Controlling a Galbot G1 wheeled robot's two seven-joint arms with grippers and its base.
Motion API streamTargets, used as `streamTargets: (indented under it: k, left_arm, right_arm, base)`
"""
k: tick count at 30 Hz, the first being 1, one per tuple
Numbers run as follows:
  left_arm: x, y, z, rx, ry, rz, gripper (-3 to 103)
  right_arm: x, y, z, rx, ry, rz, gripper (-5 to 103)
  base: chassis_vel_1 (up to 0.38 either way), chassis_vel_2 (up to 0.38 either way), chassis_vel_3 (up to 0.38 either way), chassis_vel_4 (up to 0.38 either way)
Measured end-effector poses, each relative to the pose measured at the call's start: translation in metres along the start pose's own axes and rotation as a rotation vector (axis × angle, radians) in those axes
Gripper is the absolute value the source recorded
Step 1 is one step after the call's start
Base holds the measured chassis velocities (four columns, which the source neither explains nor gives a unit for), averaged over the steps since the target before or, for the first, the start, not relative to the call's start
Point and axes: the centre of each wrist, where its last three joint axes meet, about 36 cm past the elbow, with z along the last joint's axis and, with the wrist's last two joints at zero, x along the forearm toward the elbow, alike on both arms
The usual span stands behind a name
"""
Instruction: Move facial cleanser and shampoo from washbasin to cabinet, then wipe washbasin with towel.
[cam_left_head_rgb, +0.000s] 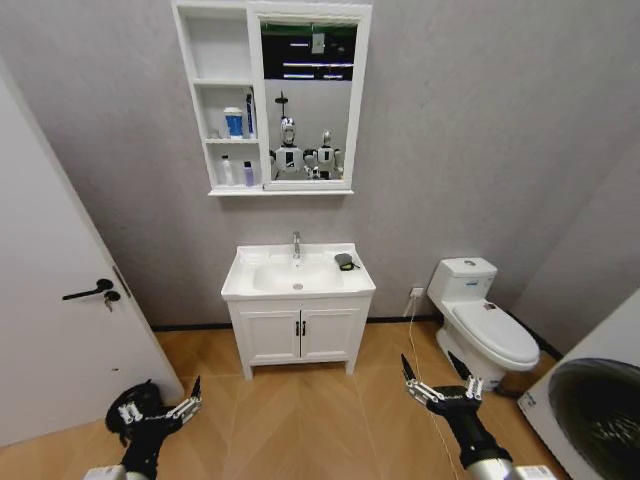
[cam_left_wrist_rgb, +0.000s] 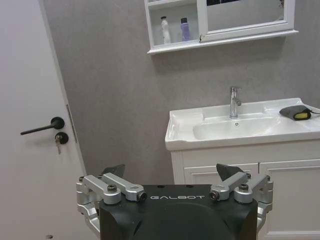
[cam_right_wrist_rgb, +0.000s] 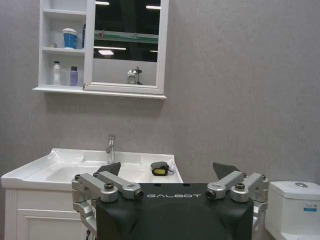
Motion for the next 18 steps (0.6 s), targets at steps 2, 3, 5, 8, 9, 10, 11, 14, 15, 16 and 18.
streamTargets:
  k: [2,3,5,8,9,10,11,14,15,16,18]
  left_arm:
    - [0.0000,0.0000,0.0000,0.000,0.000,0.000,100]
    - [0.0000,0.0000,0.0000,0.000,0.000,0.000,100]
    - [0.0000,0.0000,0.0000,0.000,0.000,0.000,100]
    - [0.0000,0.0000,0.0000,0.000,0.000,0.000,100]
    - [0.0000,0.0000,0.0000,0.000,0.000,0.000,100]
    - [0.0000,0.0000,0.0000,0.000,0.000,0.000,100]
    - [0.0000,0.0000,0.0000,0.000,0.000,0.000,100]
    - [0.0000,0.0000,0.0001,0.000,0.000,0.000,100]
    - [0.0000,0.0000,0.0000,0.000,0.000,0.000,100]
    - [0.0000,0.0000,0.0000,0.000,0.000,0.000,100]
    - [0.0000,0.0000,0.0000,0.000,0.000,0.000,100]
  right_arm:
    - [0.0000,0.0000,0.0000,0.000,0.000,0.000,100]
    - [0.0000,0.0000,0.0000,0.000,0.000,0.000,100]
    - [0.0000,0.0000,0.0000,0.000,0.000,0.000,100]
    - [0.0000,0.0000,0.0000,0.000,0.000,0.000,100]
    - [0.0000,0.0000,0.0000,0.000,0.000,0.000,100]
    - [0.0000,0.0000,0.0000,0.000,0.000,0.000,100]
    - [0.0000,0.0000,0.0000,0.000,0.000,0.000,100]
    - [0.0000,0.0000,0.0000,0.000,0.000,0.000,100]
    - [0.0001,0.0000,0.0000,0.000,0.000,0.000,100]
    - [0.0001,0.0000,0.0000,0.000,0.000,0.000,100]
    - [0.0000,0.0000,0.0000,0.000,0.000,0.000,100]
  base:
    - [0.352,-0.338,-0.385,0.344]
    - [0.357,-0.364,-0.340,0.353]
    - [0.344,-0.364,-0.350,0.347]
    - [0.334,-0.342,-0.341,0.342]
    - [0.323,-0.337,-0.289,0.315]
    - [0.289,-0.287,-0.289,0.315]
    - [0.289,-0.165,-0.249,0.273]
    - [0.155,-0.136,-0.192,0.149]
    - [0.077,0.040,-0.092,0.114]
    - [0.077,0.040,-0.092,0.114]
    - [-0.032,-0.017,-0.013,-0.014]
